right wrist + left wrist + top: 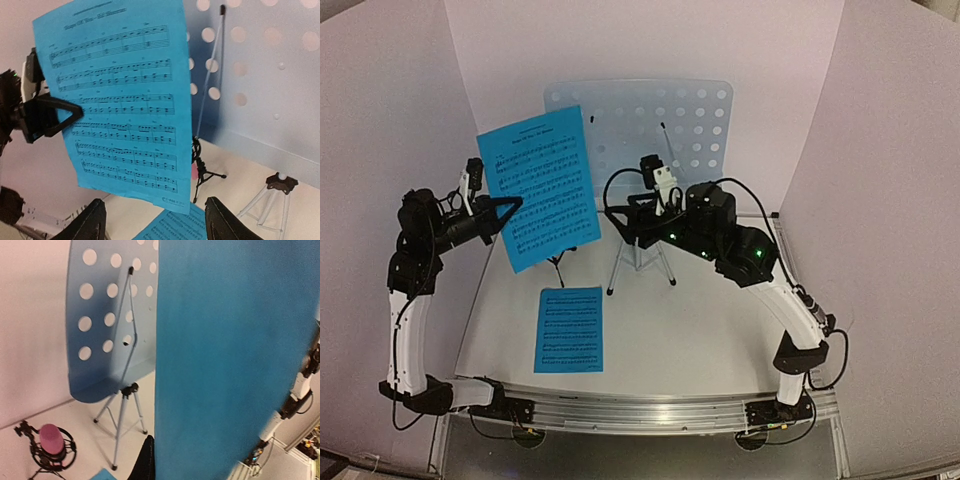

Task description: Set up the instrument practice props

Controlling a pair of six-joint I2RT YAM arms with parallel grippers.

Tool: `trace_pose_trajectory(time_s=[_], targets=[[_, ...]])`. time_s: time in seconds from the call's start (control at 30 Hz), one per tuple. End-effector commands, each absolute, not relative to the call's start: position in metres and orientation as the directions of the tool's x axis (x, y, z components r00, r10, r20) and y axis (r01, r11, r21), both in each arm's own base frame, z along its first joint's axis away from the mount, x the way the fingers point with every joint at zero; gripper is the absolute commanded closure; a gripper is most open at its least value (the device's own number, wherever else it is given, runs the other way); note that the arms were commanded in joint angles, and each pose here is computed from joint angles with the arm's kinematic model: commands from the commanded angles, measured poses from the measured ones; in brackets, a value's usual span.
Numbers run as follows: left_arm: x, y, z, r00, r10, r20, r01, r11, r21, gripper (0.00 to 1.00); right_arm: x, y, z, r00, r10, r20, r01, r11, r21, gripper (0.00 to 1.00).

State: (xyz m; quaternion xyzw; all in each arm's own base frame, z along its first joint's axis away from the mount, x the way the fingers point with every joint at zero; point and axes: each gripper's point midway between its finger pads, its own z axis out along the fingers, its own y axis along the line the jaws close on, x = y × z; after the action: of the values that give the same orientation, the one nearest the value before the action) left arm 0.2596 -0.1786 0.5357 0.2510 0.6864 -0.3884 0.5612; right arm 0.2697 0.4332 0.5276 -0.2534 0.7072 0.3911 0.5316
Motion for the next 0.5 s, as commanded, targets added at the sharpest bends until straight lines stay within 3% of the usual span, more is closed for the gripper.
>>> trace_pose_trajectory(time_s=[0.0,0.17,0.47], targets=[[0.271,-0.158,0.573,-0.056,-0.054,-0.997,0.711,0.699,-0.077,1.0,0.315,0.422,0.551,-0.214,0.265,-0.94,-0.625,0.702,0.341,0.38],[0.276,-0.152,0.604,0.02,-0.073,-0.997,0.688,0.724,-0.039,1.0,0.327,0.439,0.58,-0.134,0.454,-0.881,-0.655,0.626,0.422,0.44],[0.292,-0.15,0.613,0.137,0.017,-0.99,0.648,0.755,0.102,1.0,0.36,0.477,0.57,0.018,0.513,-0.858,-0.667,0.646,0.372,0.42]])
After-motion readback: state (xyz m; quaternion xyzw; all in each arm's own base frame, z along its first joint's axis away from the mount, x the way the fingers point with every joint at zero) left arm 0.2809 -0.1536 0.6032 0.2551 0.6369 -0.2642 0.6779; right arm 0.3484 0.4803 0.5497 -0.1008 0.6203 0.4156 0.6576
